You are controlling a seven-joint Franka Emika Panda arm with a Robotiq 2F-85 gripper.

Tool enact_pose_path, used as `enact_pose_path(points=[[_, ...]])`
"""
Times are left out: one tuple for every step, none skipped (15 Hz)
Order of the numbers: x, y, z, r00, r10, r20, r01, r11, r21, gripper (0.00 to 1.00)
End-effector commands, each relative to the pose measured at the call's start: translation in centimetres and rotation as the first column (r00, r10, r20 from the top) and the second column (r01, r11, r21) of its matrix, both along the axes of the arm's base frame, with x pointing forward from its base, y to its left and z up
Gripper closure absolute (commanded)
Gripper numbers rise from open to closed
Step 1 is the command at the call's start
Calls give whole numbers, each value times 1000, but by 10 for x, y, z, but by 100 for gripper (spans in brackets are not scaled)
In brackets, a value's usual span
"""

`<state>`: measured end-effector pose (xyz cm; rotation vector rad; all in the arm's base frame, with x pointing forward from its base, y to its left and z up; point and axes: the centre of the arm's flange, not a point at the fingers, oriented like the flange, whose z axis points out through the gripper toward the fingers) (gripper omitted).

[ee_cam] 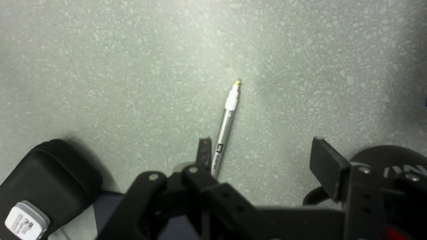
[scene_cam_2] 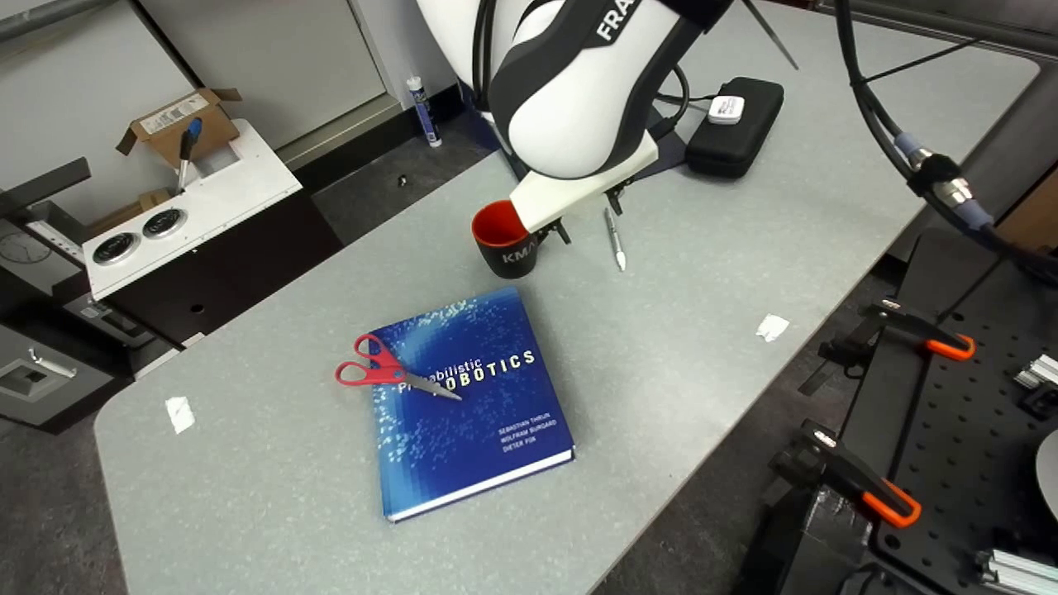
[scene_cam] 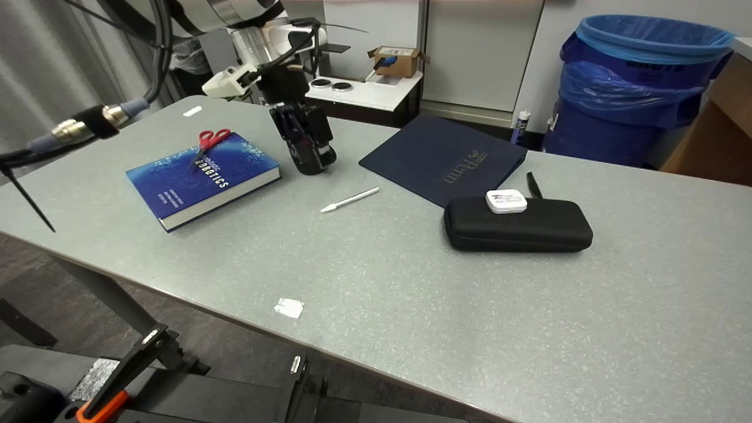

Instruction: Take the pen out of the mug and put it on the table

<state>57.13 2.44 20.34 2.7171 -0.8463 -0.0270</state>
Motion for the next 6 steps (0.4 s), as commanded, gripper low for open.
enact_pose_path(points=[[12, -8, 4, 1000, -2, 26, 0, 997, 74, 0], [13, -9, 4, 1000, 1, 24, -4, 995, 101, 0], [4, -3, 3, 1000, -5, 12, 5, 999, 50, 0], [5, -4, 3, 1000, -4, 11, 3, 999, 54, 0], [4, -4, 3, 1000, -4, 9, 4, 999, 54, 0], [4, -3, 3, 1000, -3, 8, 3, 999, 53, 0]])
